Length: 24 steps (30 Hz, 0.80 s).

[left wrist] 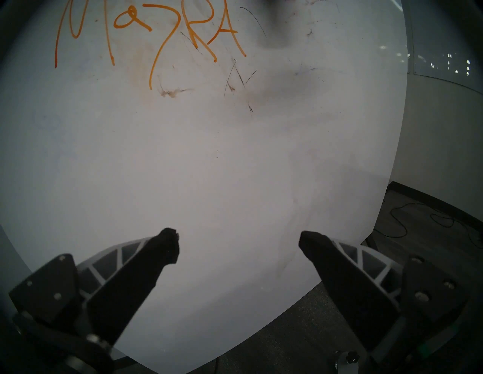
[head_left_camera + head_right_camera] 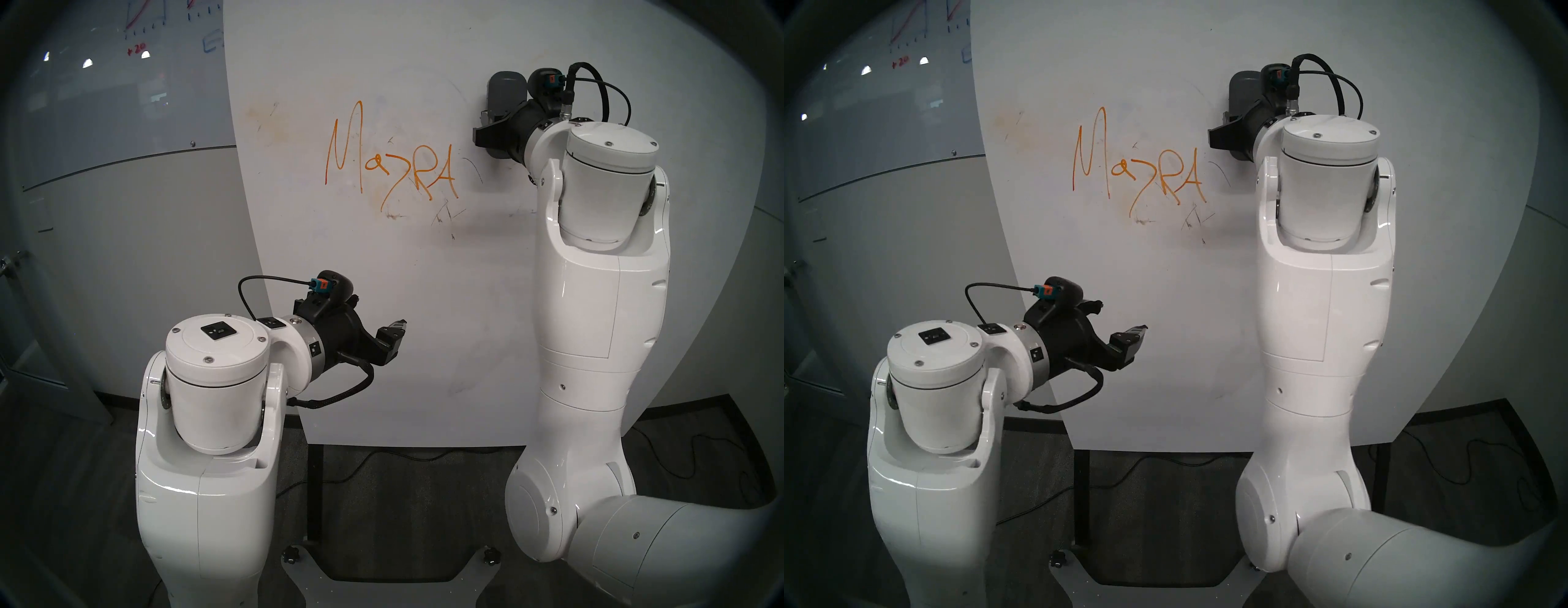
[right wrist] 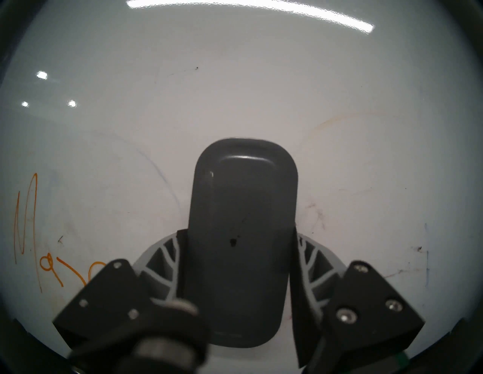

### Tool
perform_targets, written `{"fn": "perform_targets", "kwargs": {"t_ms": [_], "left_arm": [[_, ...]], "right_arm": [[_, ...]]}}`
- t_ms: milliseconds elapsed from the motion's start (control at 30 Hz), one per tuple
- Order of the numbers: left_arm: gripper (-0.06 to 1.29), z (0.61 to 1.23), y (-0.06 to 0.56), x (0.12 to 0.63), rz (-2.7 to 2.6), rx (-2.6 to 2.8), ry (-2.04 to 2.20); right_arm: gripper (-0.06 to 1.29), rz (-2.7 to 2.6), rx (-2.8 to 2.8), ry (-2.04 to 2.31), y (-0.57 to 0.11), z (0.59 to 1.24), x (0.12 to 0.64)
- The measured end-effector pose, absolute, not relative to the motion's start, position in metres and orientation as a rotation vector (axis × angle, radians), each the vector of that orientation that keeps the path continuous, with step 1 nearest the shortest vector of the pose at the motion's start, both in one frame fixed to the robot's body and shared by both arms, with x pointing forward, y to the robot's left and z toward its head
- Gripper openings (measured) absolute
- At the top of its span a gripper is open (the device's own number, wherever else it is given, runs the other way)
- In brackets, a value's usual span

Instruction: Erase all marks on the whiteboard with the eraser

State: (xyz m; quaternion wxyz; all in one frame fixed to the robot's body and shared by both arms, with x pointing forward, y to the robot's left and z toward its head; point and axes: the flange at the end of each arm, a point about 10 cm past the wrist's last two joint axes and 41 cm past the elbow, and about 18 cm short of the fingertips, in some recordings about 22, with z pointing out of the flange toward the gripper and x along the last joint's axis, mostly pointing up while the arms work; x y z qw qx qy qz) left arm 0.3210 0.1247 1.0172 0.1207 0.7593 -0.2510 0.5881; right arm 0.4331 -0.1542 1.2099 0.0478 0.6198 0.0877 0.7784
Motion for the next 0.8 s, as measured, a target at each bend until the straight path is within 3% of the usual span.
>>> {"fn": "perform_targets", "kwargs": {"t_ms": [800], "left_arm": [[1.27, 1.017, 0.125, 0.321, 1.718, 2.218, -0.733]], "right_arm": [[0.58, 2.345, 1.927, 0.331, -0.138, 1.179, 0.426]]}}
